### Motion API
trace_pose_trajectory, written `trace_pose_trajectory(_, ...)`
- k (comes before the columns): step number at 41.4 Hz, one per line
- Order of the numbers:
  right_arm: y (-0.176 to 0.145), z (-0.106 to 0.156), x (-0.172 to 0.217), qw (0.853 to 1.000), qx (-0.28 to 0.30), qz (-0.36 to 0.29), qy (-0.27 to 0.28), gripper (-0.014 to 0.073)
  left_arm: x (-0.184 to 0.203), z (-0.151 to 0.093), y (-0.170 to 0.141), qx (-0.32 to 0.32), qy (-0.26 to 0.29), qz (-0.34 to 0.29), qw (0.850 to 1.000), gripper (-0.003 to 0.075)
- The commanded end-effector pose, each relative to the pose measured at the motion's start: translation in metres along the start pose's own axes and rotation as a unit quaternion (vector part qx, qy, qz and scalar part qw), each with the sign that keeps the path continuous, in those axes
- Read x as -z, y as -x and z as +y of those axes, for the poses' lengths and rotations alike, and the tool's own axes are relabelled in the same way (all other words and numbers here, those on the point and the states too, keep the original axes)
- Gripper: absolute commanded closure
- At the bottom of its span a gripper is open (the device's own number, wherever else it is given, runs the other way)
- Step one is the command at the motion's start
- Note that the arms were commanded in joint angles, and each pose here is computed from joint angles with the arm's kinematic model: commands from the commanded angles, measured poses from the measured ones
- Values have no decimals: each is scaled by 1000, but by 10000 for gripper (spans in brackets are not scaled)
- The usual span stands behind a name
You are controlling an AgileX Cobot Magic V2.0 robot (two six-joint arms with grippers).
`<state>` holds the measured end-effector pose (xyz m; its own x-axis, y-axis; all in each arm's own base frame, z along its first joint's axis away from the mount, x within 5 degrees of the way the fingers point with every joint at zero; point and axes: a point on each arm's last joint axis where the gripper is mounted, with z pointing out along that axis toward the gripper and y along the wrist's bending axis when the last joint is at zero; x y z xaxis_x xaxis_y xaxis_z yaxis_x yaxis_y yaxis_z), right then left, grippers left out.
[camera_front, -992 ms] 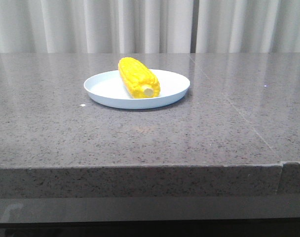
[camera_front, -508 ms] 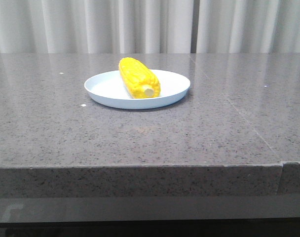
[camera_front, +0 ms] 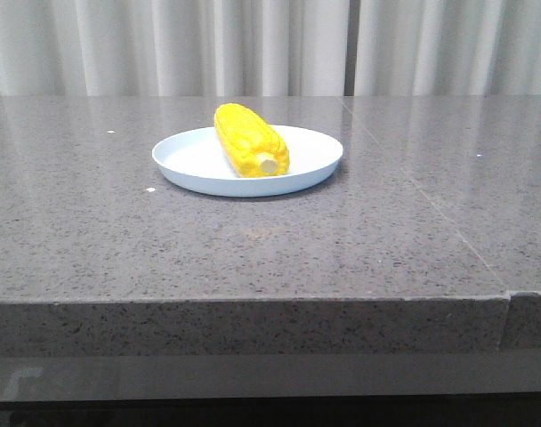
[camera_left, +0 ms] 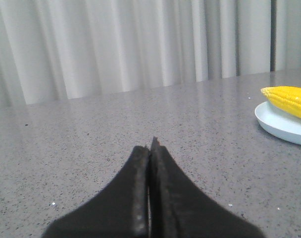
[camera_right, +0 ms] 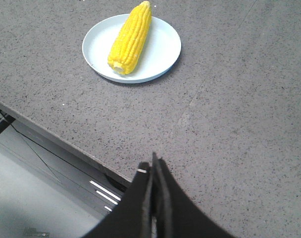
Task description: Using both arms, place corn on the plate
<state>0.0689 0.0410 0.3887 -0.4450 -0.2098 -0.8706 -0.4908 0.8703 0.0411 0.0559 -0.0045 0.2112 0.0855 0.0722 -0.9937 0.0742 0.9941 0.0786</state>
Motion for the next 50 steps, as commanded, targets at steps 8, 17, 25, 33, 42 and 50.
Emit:
trace_pose_trajectory(8, 12, -1, 5, 999, 9, -46, -6, 662, 2, 1, 7, 32, 8, -49, 998, 740)
trace_pose_trajectory(17, 12, -1, 5, 999, 9, -46, -6, 662, 2, 1, 7, 41, 8, -49, 998, 740)
trace_pose_trajectory(25, 12, -1, 5, 999, 9, -46, -6, 662, 2, 1, 7, 40, 9, -49, 998, 740)
trace_pose_trajectory(33, 12, -1, 5, 999, 9, -46, -6, 662, 2, 3, 7, 39, 23, -49, 998, 740)
trace_pose_trajectory(42, 12, -1, 5, 999, 9, -46, -6, 662, 2, 4, 7, 37, 34, -48, 998, 740)
trace_pose_trajectory(50, 12, -1, 5, 999, 9, -46, -6, 662, 2, 4, 7, 37, 34, -47, 998, 740)
